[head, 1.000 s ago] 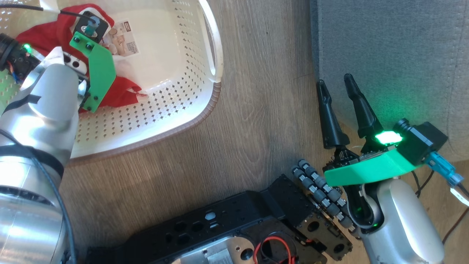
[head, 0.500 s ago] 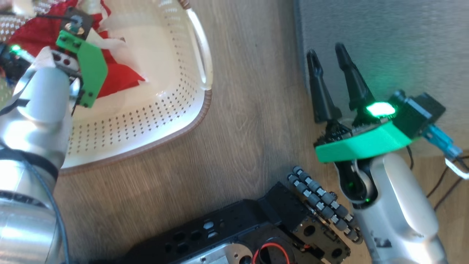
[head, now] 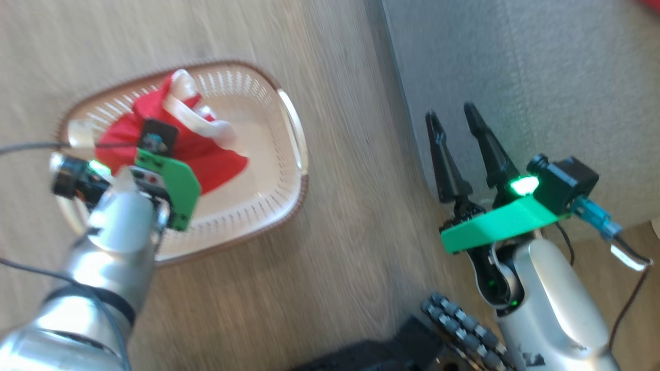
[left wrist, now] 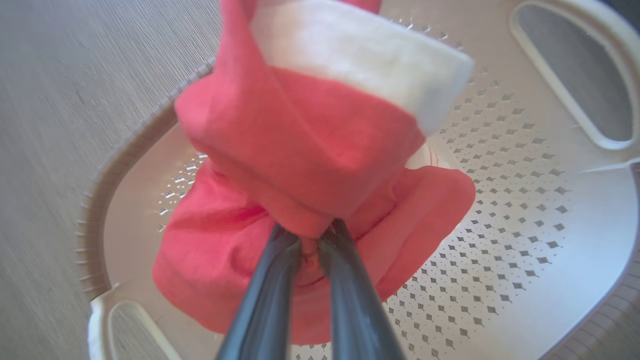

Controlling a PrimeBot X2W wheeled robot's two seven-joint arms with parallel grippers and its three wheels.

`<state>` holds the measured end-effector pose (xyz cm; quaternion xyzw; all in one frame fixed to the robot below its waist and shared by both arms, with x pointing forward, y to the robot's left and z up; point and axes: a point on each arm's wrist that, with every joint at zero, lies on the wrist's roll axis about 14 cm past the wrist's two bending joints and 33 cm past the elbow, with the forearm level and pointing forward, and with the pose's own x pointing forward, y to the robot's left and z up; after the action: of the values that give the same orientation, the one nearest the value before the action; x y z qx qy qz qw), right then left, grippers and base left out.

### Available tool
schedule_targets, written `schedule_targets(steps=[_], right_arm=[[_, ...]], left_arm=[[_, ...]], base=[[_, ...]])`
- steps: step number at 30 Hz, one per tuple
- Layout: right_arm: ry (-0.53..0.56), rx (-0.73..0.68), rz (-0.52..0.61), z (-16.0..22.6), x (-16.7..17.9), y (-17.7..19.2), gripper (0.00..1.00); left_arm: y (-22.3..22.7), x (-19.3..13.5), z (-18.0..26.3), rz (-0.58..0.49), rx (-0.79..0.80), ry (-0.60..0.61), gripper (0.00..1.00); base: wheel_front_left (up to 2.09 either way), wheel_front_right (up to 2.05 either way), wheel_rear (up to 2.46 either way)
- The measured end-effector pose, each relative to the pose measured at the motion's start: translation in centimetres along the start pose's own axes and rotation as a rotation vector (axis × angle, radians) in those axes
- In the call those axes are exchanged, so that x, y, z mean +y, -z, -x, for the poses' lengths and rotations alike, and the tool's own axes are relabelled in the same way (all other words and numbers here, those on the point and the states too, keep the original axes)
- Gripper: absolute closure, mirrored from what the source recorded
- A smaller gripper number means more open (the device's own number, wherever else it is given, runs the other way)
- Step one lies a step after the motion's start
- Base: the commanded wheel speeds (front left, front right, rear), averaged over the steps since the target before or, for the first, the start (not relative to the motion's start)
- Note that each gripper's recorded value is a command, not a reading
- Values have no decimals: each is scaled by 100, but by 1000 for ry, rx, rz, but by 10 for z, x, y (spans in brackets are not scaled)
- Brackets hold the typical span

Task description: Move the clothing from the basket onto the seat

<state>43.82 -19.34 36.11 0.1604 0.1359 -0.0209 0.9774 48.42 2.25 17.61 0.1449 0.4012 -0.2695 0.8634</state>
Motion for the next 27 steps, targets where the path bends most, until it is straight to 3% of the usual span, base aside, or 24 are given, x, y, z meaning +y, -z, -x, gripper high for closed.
schedule_targets(steps=[9, 12, 27], right_arm=[[-83, -75, 17, 30, 28, -33, 0], [-125, -103, 20, 45, 42, -43, 0], [-231, -209, 37, 87, 76, -74, 0]], left_arm=[[-53, 0, 77, 60, -217, -71, 100], [-85, 1, 117, 96, -366, -110, 100], [-159, 26, 278, 194, -866, -323, 100]], base=[[0, 0, 0], [0, 0, 0], [0, 0, 0]])
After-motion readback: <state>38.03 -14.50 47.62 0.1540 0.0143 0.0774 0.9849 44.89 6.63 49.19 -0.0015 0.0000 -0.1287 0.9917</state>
